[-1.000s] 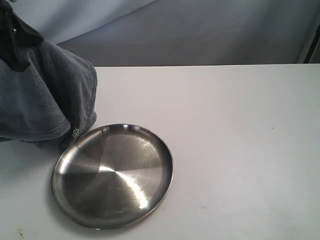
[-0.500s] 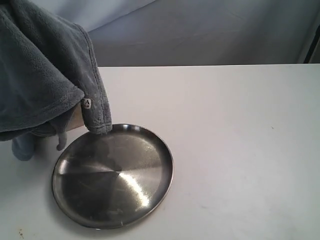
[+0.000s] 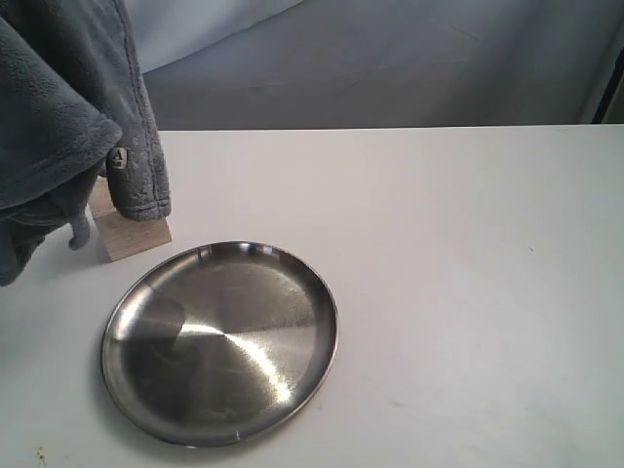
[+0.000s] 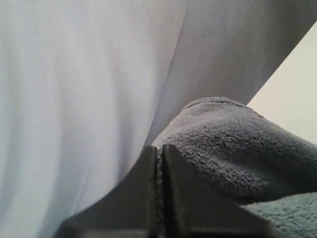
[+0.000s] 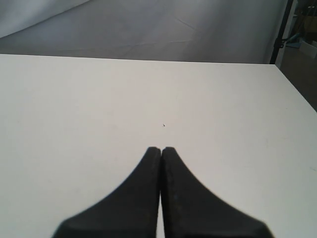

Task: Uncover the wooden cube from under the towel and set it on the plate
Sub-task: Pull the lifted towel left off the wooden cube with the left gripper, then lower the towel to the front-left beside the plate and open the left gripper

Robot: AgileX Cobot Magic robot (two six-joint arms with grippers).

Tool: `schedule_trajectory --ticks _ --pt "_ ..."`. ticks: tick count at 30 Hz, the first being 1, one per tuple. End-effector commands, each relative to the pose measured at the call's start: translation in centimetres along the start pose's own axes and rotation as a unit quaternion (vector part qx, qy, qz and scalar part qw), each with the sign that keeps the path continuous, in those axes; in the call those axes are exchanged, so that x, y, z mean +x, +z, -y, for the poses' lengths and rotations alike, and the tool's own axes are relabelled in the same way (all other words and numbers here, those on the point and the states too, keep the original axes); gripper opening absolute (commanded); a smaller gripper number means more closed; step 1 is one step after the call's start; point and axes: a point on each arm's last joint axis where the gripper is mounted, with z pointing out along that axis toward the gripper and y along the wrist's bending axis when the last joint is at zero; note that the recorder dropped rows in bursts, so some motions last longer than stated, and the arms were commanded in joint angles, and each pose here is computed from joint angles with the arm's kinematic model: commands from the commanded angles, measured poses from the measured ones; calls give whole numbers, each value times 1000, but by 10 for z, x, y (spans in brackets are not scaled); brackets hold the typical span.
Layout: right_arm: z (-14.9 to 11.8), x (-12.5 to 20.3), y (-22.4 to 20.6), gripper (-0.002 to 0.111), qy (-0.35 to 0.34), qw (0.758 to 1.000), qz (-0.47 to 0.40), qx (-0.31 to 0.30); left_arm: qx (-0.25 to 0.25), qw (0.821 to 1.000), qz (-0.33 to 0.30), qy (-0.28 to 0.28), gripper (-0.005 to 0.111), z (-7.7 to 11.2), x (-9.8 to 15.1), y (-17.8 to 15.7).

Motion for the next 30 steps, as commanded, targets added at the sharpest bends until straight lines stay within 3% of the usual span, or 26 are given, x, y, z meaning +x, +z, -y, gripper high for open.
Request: schedule_trajectory --ticks 1,5,16,24,30 --pt "0 0 0 0 -1 1000 5 0 -14 998 -63 3 0 -2 8 -15" --pt "0 0 0 0 -1 1000 5 0 0 989 -146 -9 0 1 22 -21" --pt "0 0 0 0 -1 1000 5 0 85 959 -270 -8 0 20 43 -43" --pt "0 0 0 0 -1 1000 5 0 132 946 -294 -30 0 43 61 -34" --pt "0 0 0 0 -1 1000 5 0 128 950 -284 -32 0 43 60 -33"
